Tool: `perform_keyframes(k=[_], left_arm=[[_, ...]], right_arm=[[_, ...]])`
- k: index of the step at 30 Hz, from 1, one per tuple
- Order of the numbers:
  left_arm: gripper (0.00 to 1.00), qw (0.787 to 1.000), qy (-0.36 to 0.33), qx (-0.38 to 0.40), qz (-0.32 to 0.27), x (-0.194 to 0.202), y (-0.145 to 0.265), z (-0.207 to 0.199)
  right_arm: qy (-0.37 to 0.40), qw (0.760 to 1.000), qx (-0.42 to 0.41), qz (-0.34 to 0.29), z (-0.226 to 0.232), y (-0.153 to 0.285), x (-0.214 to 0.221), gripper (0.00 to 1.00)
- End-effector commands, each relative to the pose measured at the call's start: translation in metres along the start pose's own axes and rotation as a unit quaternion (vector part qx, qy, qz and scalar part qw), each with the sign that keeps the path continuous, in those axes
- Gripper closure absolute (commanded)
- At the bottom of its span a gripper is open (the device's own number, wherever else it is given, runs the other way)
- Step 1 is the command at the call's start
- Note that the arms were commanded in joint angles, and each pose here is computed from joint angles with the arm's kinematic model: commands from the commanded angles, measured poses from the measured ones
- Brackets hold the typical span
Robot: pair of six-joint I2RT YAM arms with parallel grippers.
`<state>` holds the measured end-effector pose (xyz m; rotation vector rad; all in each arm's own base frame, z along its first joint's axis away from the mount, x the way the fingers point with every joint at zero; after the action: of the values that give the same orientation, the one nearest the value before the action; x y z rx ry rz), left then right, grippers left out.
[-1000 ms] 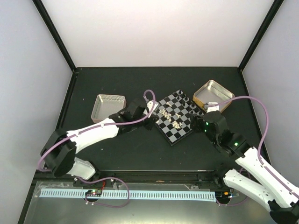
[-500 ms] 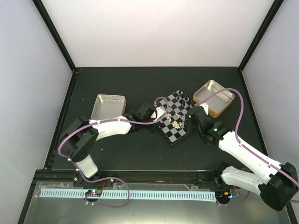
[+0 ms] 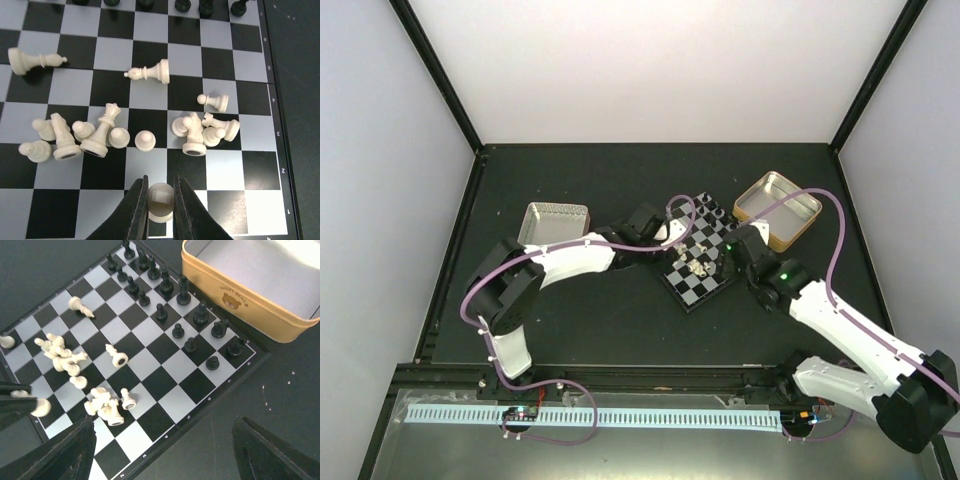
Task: Set up the chess pieces on the board
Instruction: Place the chess piece on the chessboard.
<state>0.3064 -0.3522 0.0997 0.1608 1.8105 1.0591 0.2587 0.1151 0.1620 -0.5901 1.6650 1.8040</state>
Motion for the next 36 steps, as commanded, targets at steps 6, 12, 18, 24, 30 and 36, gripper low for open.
perform_keyframes(k=[6, 12, 18, 24, 30, 36], left_arm=[[0.99, 0.995, 0.068, 0.035, 0.056, 0.009, -0.007, 0.006], [0.98, 0.989, 0.11, 0.052, 0.079, 0.013, -0.011, 0.013], [0.99, 0.983, 0.135, 0.05, 0.111, 0.02, -0.016, 0.016], [0.98, 0.977, 0.16, 0.062, 0.127, 0.025, -0.02, 0.012], [0.99, 0.972, 0.175, 0.057, 0.145, 0.029, -0.022, 0.012], [0.99, 0.976, 0.175, 0.045, 0.123, 0.018, -0.017, 0.016]], right_arm=[[-0.031, 0.998, -0.01, -0.045, -0.007, 0.036, -0.03, 0.25], [-0.041, 0.997, -0.015, -0.056, -0.01, 0.05, -0.037, 0.25], [-0.051, 0.996, -0.027, -0.062, -0.011, 0.06, -0.04, 0.25], [-0.054, 0.996, -0.037, -0.066, -0.015, 0.069, -0.038, 0.25], [-0.047, 0.994, -0.06, -0.081, -0.014, 0.078, -0.04, 0.25], [-0.044, 0.991, -0.072, -0.103, -0.016, 0.086, -0.043, 0.25]])
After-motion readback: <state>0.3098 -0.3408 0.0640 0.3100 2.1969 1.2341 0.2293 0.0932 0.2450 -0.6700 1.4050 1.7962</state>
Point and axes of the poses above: each gripper's point midway between its finger pads, its own y axis back along the fingers, its own z axis along the line the jaws close on, x = y × z, the point moved 1 cm from there along y, back along the fingers
